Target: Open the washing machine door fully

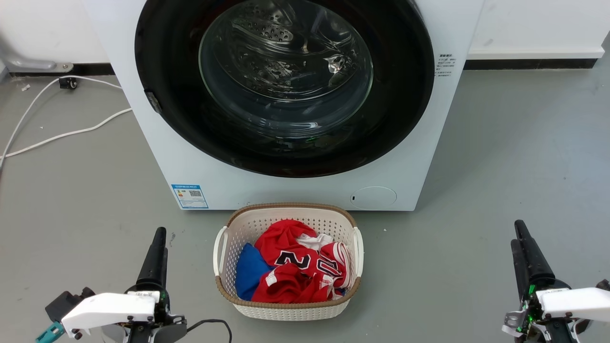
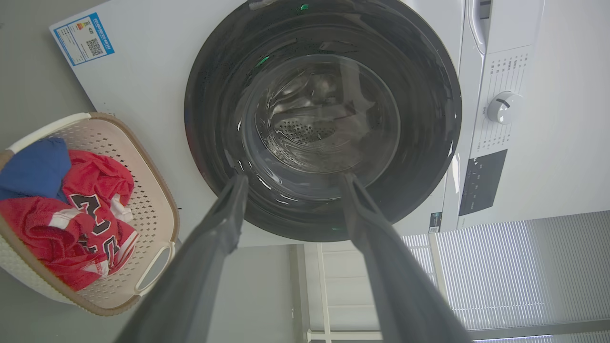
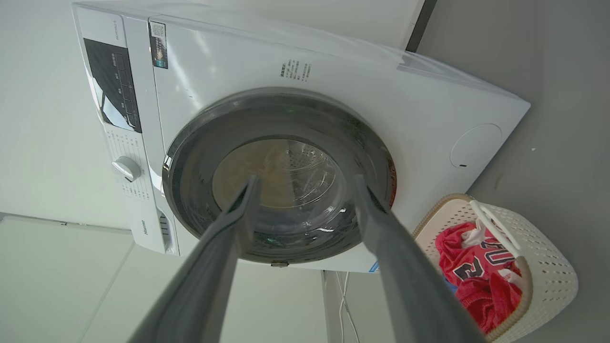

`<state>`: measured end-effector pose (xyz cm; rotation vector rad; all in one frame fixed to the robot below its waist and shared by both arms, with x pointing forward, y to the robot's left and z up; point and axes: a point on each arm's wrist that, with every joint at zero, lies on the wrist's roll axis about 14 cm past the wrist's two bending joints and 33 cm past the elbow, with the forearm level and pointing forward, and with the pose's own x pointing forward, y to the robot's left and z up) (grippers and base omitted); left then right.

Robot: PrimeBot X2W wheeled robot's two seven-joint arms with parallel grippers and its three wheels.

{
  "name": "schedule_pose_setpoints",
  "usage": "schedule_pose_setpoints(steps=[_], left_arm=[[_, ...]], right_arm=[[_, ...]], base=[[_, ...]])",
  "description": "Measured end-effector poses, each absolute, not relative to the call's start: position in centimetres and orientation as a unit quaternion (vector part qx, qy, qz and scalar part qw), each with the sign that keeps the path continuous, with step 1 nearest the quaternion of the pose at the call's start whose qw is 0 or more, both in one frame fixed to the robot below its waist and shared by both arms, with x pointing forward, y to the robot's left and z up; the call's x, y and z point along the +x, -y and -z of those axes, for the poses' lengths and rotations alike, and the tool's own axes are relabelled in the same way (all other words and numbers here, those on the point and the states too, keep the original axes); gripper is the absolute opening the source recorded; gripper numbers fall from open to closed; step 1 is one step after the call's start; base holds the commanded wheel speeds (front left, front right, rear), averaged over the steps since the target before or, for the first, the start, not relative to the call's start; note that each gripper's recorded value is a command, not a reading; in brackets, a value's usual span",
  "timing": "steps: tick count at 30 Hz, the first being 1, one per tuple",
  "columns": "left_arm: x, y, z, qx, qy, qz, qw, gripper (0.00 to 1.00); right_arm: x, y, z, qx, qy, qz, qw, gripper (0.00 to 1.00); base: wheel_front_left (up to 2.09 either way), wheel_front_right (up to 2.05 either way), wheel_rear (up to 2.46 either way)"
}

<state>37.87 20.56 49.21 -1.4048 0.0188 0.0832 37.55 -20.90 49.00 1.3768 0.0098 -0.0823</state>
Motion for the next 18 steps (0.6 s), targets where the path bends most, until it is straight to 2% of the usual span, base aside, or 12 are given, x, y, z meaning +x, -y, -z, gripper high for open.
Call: schedule_pose_setpoints(steps=[12, 18], left_arm=[[37.9, -19.8, -50.1, -0.529, -0.015, -0.041, 0.848, 1.0], [37.9, -19.2, -50.2, -0.472, -0.018, -0.041, 0.88, 1.0]], right_arm=[[37.7, 20.3, -51.3, 0.509, 0.019, 0.013, 0.86, 1.0], [37.5, 19.6, -51.9, 0.44, 0.023, -0.001, 0.898, 1.0]], base=[[0.0, 0.0, 0.0], [0.0, 0.0, 0.0]])
